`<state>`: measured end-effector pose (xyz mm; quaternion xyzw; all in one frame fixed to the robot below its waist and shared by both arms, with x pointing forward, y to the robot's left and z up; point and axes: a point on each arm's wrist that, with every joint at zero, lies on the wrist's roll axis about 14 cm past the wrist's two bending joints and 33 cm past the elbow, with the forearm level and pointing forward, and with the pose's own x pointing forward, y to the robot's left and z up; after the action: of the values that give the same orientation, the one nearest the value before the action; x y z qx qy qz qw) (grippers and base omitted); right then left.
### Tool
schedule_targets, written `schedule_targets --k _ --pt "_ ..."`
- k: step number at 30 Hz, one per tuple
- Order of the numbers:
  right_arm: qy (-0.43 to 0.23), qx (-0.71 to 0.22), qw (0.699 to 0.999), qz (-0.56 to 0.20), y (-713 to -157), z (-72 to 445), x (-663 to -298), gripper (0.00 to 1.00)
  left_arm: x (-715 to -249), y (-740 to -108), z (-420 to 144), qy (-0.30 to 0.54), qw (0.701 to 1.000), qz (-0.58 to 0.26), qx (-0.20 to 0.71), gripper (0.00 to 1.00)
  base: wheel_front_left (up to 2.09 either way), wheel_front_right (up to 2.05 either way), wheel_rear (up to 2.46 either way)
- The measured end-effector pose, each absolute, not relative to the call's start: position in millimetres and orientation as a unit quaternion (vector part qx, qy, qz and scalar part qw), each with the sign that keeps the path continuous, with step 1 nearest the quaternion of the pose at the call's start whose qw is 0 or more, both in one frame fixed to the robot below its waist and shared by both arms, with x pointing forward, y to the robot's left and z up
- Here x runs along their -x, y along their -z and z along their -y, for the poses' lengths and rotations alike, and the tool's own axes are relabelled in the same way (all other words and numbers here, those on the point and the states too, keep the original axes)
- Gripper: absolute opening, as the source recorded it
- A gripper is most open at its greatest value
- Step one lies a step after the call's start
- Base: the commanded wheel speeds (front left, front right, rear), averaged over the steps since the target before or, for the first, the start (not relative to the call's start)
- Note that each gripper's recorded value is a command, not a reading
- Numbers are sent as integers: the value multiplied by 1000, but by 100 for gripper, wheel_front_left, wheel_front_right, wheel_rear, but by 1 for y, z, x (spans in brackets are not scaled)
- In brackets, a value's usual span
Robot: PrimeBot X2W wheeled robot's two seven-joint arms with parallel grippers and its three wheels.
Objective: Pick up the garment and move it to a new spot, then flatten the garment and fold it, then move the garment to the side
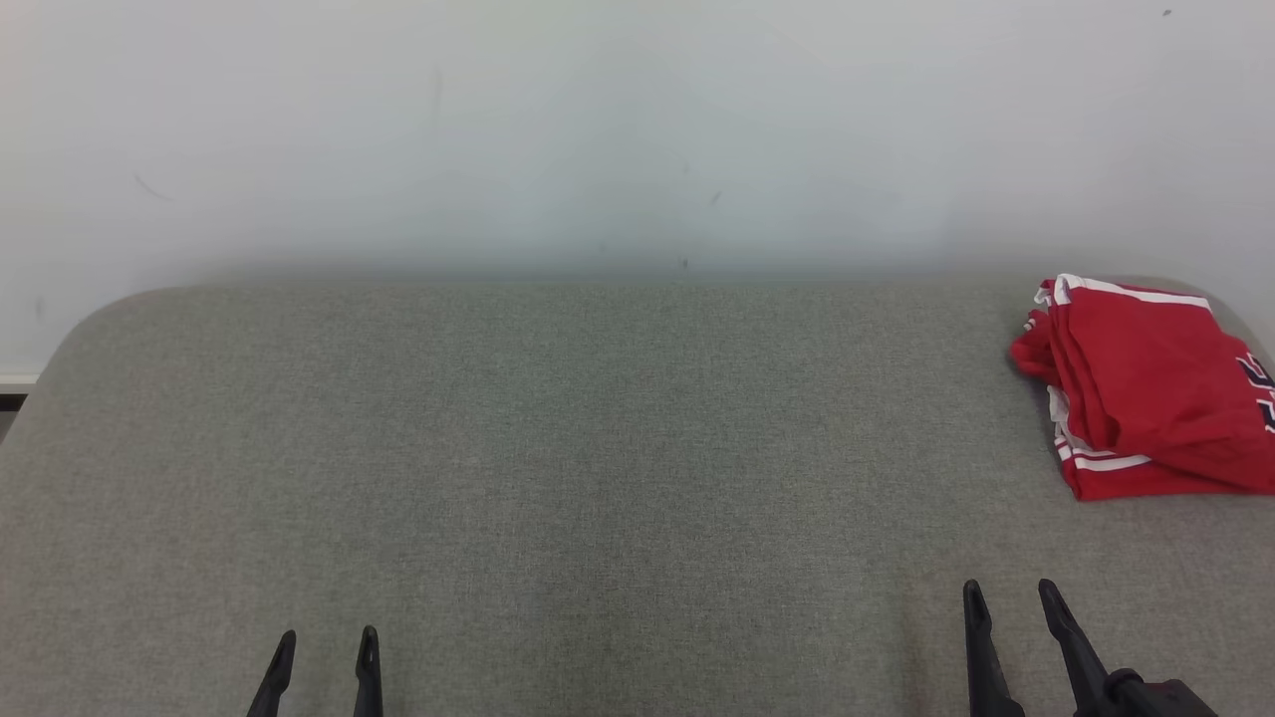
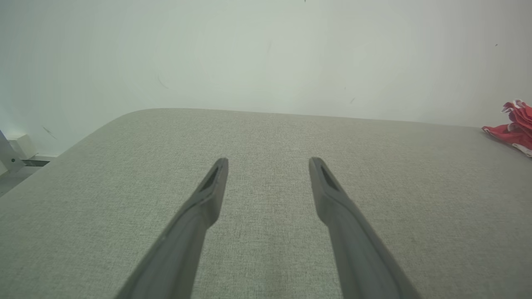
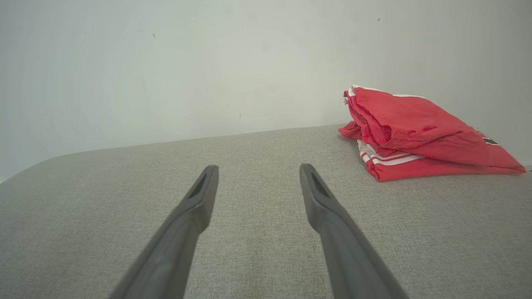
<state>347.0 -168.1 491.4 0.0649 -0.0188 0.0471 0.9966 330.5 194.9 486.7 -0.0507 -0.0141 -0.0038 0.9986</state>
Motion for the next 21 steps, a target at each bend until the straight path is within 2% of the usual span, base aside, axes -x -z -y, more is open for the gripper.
schedule_targets --k 10,11,16,21 --pt "-49 -65 996 20 -492 167 -347 100 -330 -488 -197 1 999 16 50 100 0 0 0" --pt "-49 -66 997 17 -490 167 -346 0 -329 -486 -197 1 999 14 50 0 0 0 0" --pt "-44 -73 996 -14 -472 168 -339 0 -322 -468 -196 -1 998 -17 58 0 0 0 0" --pt "-29 -119 992 -23 -469 173 -339 0 -323 -466 -198 -13 994 -22 107 0 0 0 0"
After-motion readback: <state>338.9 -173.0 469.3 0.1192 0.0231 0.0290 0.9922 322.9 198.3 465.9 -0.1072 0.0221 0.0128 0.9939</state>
